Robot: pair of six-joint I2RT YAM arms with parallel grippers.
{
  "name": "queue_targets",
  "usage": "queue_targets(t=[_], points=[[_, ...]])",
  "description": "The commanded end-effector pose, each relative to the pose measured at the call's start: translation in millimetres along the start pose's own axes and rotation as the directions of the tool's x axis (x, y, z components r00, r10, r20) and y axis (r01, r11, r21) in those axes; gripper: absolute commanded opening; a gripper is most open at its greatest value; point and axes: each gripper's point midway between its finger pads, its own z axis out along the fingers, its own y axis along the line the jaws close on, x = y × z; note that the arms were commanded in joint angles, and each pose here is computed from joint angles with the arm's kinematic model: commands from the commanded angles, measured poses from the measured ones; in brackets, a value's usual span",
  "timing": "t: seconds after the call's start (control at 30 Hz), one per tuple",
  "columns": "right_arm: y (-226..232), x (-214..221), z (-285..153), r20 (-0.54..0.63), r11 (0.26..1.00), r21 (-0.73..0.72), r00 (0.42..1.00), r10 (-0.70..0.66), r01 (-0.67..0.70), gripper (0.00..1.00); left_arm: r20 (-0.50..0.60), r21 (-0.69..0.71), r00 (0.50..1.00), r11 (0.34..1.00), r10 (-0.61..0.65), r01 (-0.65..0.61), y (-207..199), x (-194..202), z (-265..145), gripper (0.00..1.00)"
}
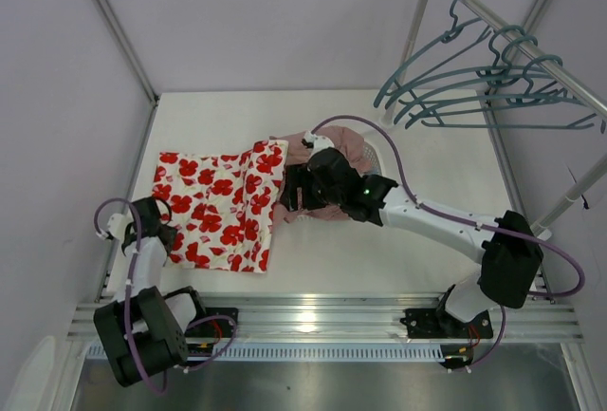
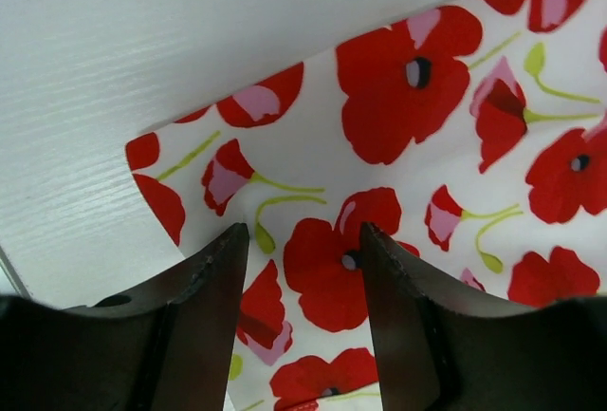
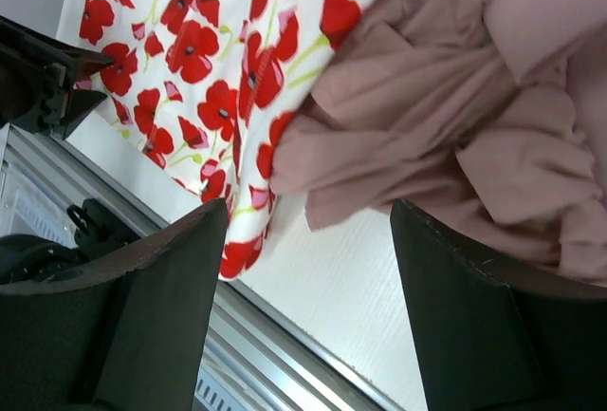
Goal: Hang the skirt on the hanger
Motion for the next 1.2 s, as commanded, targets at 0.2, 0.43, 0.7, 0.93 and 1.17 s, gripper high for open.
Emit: queue_targets(t=[0.2, 0.43, 0.7, 0.93, 1.17], points=[[25, -96, 28, 0.178, 0.996, 0.02, 0.98, -0.092, 0.089, 0.77, 0.079, 0.372, 0.996, 0.926, 0.041, -0.068, -69, -48, -85, 0.7], [-3, -134, 81, 0.193, 0.992, 0.113, 0.978, -0.084, 0.063, 0.77, 0.307, 0.574, 0.874, 0.659, 0.377, -0.486, -112, -34, -167, 0.73], [-37, -149, 101, 0.197, 0.981, 0.189, 0.978, -0.073, 0.035, 0.74, 0.274, 0.763, 0.755, 0.342, 0.596, -0.548, -117, 65, -224, 0.67], [-43, -146, 121, 0.17, 0.984, 0.173, 0.984, -0.059, 0.029, 0.73, 0.282, 0.771, 0.645, 0.232, 0.71, -0.593, -89, 126, -237, 0.68], [-52, -141, 135, 0.161, 0.981, 0.195, 0.986, -0.046, 0.014, 0.7, 0.284, 0.76, 0.58, 0.189, 0.764, -0.621, -79, 165, -223, 0.72]])
